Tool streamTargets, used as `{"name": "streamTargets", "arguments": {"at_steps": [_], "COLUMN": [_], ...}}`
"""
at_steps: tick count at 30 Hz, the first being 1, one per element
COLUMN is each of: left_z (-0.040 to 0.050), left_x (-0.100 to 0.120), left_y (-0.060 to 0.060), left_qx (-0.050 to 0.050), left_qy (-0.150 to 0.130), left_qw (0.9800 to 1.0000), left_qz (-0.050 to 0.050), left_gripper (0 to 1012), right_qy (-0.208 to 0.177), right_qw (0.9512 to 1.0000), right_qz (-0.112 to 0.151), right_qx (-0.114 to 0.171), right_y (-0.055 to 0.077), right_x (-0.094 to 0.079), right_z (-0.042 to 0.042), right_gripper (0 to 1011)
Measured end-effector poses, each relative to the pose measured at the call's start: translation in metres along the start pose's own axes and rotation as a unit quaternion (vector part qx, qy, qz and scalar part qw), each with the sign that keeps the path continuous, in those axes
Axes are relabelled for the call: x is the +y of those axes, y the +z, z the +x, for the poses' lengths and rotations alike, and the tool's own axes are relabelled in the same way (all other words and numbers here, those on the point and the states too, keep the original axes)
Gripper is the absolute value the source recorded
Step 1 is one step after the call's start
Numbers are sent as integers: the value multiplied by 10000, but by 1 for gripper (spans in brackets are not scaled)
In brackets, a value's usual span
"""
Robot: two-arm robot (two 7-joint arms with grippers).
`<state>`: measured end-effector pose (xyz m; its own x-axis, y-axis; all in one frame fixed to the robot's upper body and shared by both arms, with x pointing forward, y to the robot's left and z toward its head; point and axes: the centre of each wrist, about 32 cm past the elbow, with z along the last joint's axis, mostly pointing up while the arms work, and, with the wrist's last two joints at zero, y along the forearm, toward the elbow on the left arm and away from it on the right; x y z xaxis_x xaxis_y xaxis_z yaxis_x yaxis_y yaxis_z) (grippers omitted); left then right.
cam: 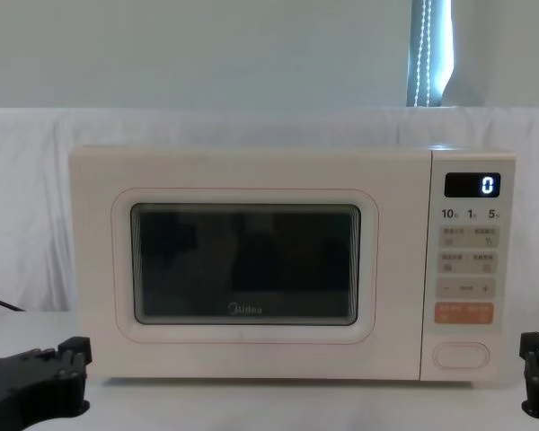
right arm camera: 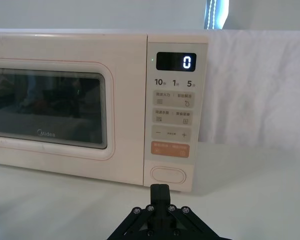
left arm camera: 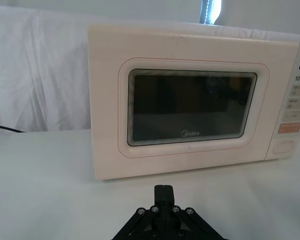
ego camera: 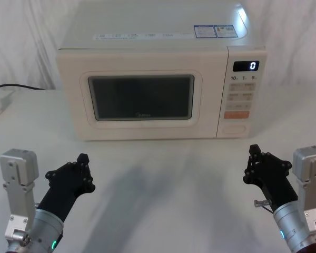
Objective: Press the button to open the microwave door with one hand; close the microwave door with the other hand.
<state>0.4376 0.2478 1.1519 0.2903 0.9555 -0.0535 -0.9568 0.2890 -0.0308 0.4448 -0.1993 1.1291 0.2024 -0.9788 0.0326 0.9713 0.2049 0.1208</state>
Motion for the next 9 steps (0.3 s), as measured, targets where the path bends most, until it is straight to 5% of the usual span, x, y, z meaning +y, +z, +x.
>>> {"name": "streamTargets", "arguments": {"at_steps": [9], "left_z": [-3], "left_x": [-4], "left_y": [4], "left_qx": [1], "left_qy": [-7], "left_qw": [10000], "left_qz": [9], "left_gripper": [0], "right_qy": [-1], "right_qw": [10000], "right_qz": [0], "right_qx": [0], "right_y": [0], "right_x": [0], "right_z": [0], "right_gripper": [0]}}
